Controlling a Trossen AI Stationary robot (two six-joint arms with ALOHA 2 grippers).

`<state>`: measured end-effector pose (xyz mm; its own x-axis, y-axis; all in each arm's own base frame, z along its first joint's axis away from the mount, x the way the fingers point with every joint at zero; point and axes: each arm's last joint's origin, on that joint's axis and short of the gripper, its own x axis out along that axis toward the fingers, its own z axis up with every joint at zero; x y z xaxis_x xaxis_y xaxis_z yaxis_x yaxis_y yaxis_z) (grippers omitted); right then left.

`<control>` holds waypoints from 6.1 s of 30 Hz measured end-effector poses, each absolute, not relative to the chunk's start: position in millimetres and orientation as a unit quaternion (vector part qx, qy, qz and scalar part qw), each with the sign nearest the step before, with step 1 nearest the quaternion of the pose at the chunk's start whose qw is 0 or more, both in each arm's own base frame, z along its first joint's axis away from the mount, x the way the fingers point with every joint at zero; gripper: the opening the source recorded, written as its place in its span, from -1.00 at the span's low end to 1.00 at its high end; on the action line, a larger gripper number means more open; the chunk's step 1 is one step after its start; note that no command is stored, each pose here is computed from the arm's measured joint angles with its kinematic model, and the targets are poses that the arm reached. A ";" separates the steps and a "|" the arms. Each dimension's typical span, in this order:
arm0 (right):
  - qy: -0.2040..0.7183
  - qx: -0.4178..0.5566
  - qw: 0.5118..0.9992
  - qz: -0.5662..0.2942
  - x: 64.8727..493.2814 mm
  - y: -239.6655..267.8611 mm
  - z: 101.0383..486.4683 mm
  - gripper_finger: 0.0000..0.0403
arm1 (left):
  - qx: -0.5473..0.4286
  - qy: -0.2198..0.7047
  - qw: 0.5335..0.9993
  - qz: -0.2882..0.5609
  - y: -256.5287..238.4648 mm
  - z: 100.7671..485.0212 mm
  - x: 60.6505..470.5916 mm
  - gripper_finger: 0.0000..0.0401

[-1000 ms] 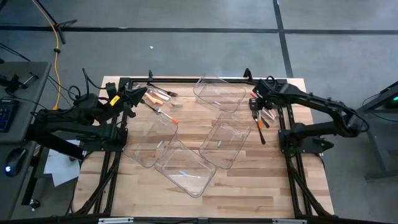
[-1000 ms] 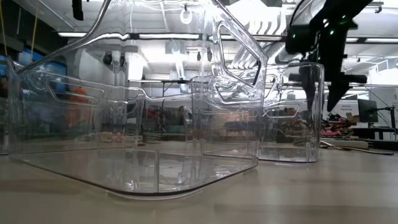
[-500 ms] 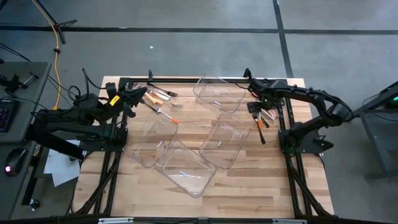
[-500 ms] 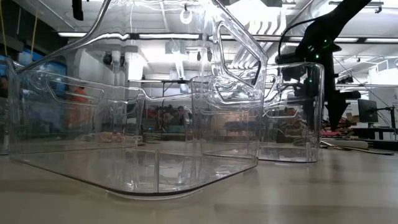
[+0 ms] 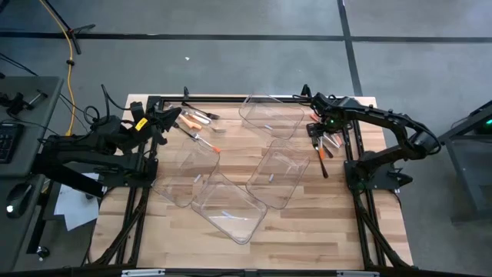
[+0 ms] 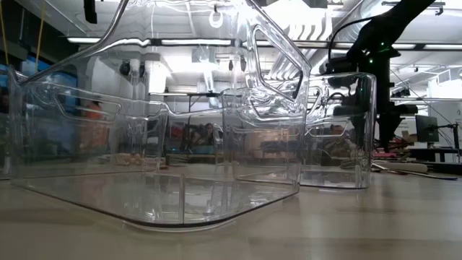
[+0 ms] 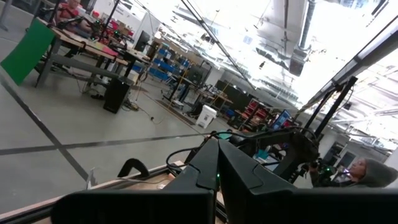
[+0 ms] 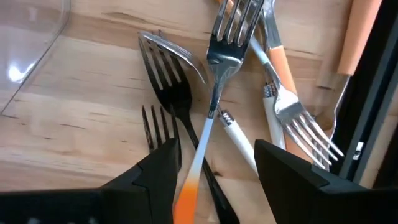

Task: Sort silverware by color (type)
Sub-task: Put the orange fork into the middle left transparent bin

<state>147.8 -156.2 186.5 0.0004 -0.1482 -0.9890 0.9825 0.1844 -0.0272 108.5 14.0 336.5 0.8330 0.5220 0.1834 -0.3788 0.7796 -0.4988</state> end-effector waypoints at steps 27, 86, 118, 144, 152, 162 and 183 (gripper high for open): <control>0.429 0.452 0.547 -0.559 138.0 -148.6 154.4 -0.26 | -0.231 -0.171 0.928 0.239 14.0 339.0 108.0 -0.98; 0.391 0.488 0.514 -0.587 143.9 -136.0 151.1 -0.39 | -0.231 -0.170 0.928 0.239 14.1 338.7 108.0 -0.98; 0.352 0.496 0.505 -0.612 143.0 -131.6 140.2 -0.96 | -0.231 -0.170 0.927 0.240 14.1 338.7 108.1 -0.98; 0.368 0.443 0.575 -0.581 139.6 -116.2 181.8 -1.00 | -0.231 -0.170 0.928 0.238 14.0 338.7 108.1 -0.99; 0.299 0.421 0.633 -0.577 127.0 -108.1 209.3 -1.00 | -0.231 -0.170 0.928 0.239 14.0 338.7 108.1 -0.99; 0.071 0.370 0.843 -0.384 125.2 -87.5 278.5 -1.00 | -0.179 -0.143 0.941 0.251 13.9 335.8 121.2 -0.98; -0.048 0.187 0.979 -0.060 213.6 -36.0 305.1 -1.00 | -0.133 -0.068 0.978 0.148 13.7 326.9 197.1 -0.07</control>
<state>213.6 -36.0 305.1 0.9881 -0.1363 0.0711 0.1006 0.9229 0.3717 197.1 13.7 326.9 0.9469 0.3076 0.0933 -0.2714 0.9206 -0.2807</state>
